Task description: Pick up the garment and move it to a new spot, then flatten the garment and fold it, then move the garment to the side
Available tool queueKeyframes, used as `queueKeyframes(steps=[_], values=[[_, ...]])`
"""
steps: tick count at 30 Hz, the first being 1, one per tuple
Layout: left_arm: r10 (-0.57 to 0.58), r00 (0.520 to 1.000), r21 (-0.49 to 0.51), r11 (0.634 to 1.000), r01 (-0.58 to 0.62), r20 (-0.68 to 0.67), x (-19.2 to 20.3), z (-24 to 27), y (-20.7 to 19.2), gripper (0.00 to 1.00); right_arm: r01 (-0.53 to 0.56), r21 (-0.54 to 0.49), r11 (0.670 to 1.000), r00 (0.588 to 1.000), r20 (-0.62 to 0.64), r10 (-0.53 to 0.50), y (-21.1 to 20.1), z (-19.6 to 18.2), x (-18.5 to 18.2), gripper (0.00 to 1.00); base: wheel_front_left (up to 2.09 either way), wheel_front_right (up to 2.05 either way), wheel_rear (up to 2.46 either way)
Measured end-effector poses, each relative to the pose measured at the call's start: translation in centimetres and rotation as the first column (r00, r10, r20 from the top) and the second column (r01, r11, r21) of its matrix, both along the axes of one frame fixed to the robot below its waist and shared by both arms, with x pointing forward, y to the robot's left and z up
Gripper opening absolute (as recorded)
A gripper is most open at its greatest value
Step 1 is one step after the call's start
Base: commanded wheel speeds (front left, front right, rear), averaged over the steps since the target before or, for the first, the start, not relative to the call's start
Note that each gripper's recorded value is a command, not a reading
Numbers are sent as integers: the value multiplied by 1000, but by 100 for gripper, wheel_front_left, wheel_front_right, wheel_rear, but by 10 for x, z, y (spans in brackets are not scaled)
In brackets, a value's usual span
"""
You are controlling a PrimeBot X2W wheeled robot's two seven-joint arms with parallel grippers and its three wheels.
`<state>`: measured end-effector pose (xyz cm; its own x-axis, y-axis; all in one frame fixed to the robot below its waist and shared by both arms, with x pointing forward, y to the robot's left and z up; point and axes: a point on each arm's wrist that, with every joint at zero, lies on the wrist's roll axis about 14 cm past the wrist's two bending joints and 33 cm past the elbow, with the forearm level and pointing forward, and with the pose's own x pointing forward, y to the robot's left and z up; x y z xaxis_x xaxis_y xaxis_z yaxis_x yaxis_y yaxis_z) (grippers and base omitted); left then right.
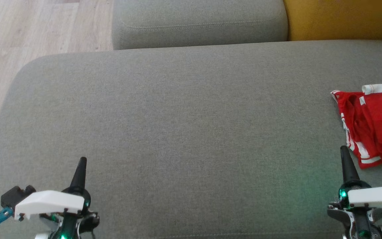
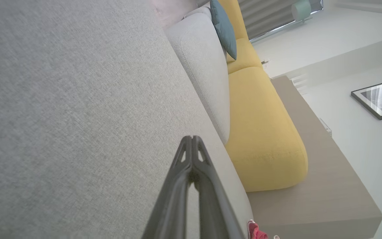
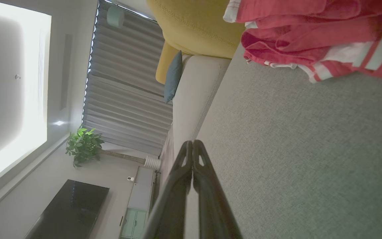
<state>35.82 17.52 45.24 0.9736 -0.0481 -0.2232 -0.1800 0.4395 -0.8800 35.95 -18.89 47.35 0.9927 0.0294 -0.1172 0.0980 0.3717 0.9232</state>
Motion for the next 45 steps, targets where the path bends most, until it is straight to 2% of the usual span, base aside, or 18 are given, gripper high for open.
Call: queueKeyframes(steps=[17, 34, 45], values=[[53, 998, -217, 975, -43, 39, 9, 11, 6, 0, 44, 187, 981, 999, 8, -46, -6, 3, 7, 0, 0, 0, 0], [114, 990, -427, 902, -66, 87, 16, 24, 13, 0, 90, 371, 924, 995, 6, -100, -15, 4, 14, 0, 0, 0, 0], [114, 990, -440, 896, -65, 87, 16, 25, 12, 0, 92, 382, 920, 995, 2, -100, -15, 3, 13, 0, 0, 0, 0]])
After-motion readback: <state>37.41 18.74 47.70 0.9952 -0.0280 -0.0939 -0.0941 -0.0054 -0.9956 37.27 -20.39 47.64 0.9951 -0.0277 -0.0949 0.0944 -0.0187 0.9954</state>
